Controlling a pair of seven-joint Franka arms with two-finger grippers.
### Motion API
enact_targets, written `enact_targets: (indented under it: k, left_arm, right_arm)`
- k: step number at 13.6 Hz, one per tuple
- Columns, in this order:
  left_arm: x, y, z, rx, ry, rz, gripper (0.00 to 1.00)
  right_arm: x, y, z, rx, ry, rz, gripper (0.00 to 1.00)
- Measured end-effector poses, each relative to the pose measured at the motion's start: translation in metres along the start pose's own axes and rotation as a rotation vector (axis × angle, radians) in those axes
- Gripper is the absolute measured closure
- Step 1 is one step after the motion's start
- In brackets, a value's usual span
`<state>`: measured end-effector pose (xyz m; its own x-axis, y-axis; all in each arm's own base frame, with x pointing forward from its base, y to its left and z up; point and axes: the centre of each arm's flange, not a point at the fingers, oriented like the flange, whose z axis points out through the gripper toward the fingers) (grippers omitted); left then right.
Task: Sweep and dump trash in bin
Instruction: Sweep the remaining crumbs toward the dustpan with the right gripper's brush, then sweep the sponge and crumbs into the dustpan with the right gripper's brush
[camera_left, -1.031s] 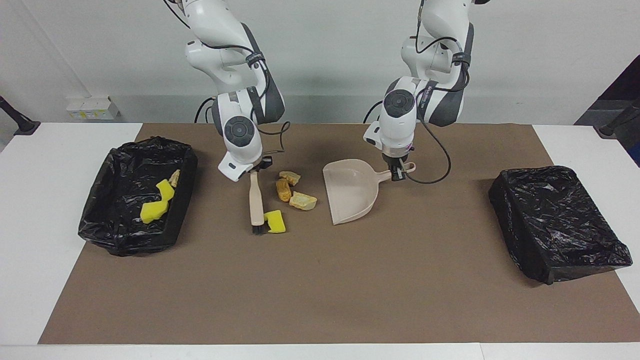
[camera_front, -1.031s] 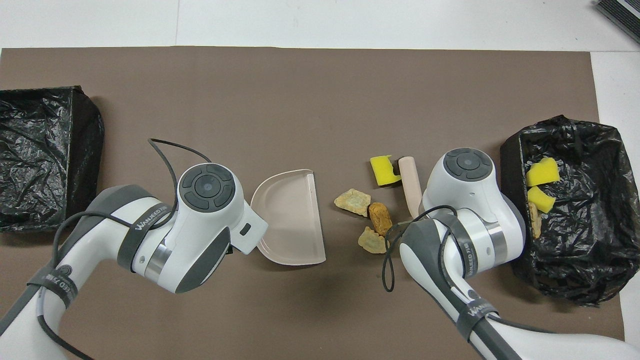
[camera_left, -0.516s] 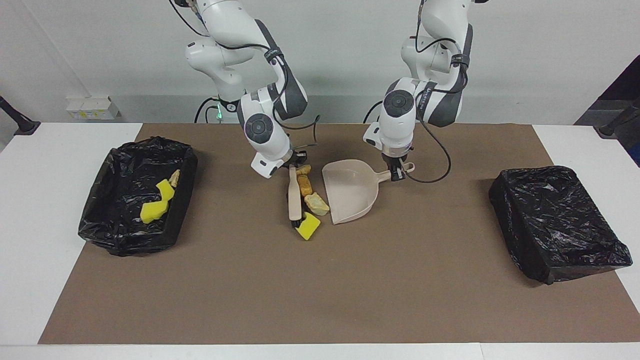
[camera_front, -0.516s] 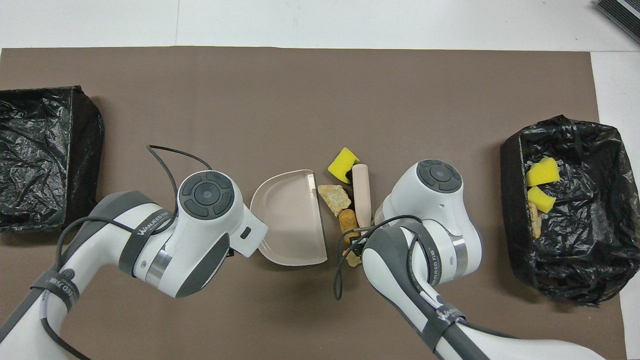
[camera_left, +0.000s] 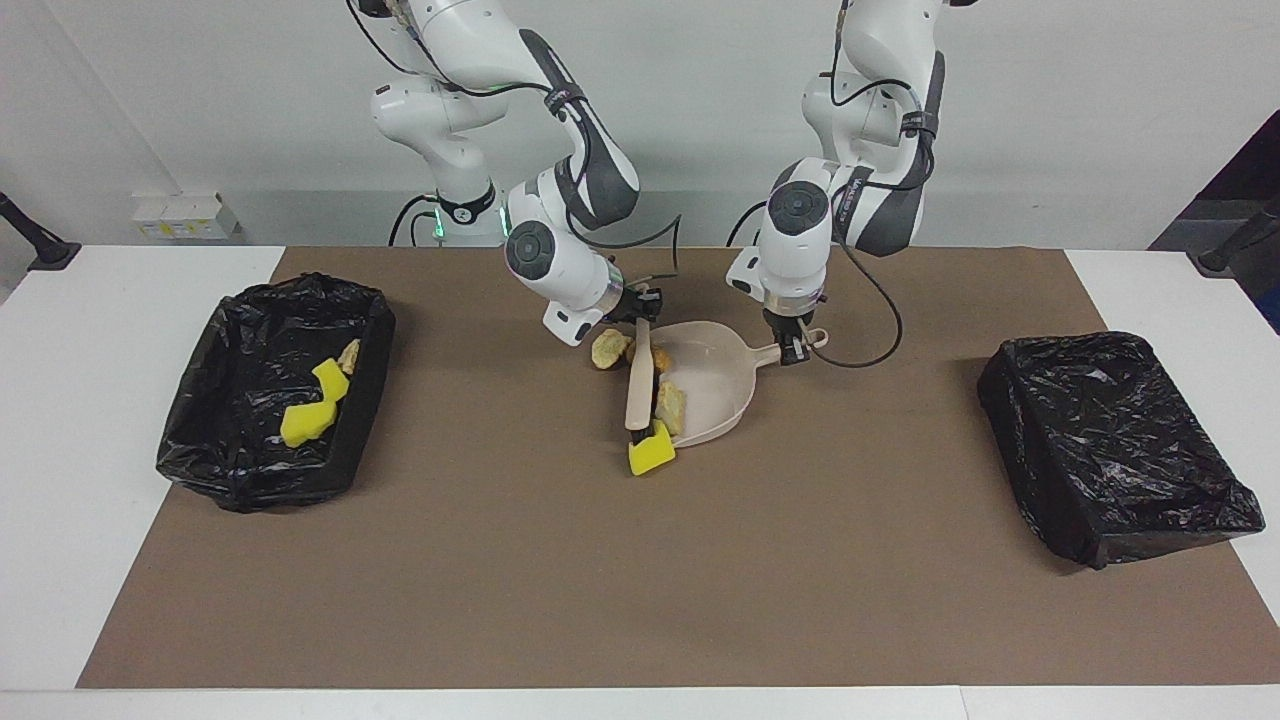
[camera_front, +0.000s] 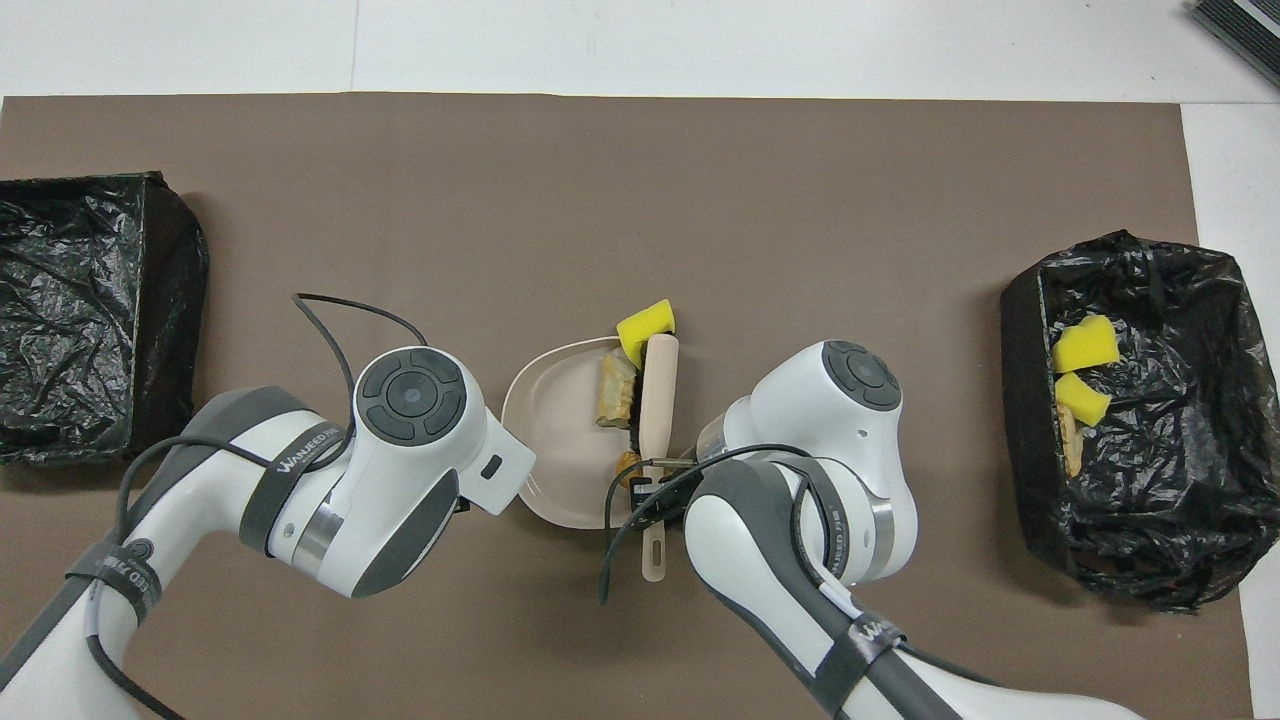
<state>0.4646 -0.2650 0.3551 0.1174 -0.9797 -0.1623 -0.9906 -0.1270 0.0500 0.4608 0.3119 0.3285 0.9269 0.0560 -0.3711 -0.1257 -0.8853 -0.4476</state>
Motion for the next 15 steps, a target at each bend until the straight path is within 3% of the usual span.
enact_targets:
  k: [2, 4, 6, 8, 11, 13, 15]
  left_arm:
    - [0.0, -0.001, 0.0, 0.006, 0.005, -0.003, 0.69]
    - [0.001, -0.002, -0.001, 0.015, 0.013, -0.006, 0.69]
    - [0.001, -0.002, -0.001, 0.016, 0.015, -0.007, 0.69]
    - [0.0, -0.002, 0.0, 0.016, 0.015, -0.02, 0.69]
    - [-0.002, -0.004, 0.0, 0.014, 0.015, -0.072, 0.69]
    - [-0.002, -0.004, 0.001, 0.014, 0.014, -0.075, 0.69]
    - [-0.003, -0.004, 0.001, 0.014, 0.015, -0.046, 0.69]
  right_arm:
    - [-0.001, -0.013, -0.011, 0.027, 0.015, 0.0, 0.74]
    - [-0.016, -0.021, -0.043, 0.027, -0.016, 0.029, 0.74]
    - [-0.04, -0.012, -0.088, -0.051, -0.041, 0.049, 0.74]
    - [-0.065, 0.007, -0.115, -0.205, -0.052, 0.066, 0.74]
    - [-0.092, 0.047, -0.096, -0.39, -0.091, 0.159, 0.74]
    - [-0.103, 0.069, -0.075, -0.424, -0.121, 0.213, 0.74]
    - [-0.102, 0.077, -0.057, -0.418, -0.101, 0.229, 0.74]
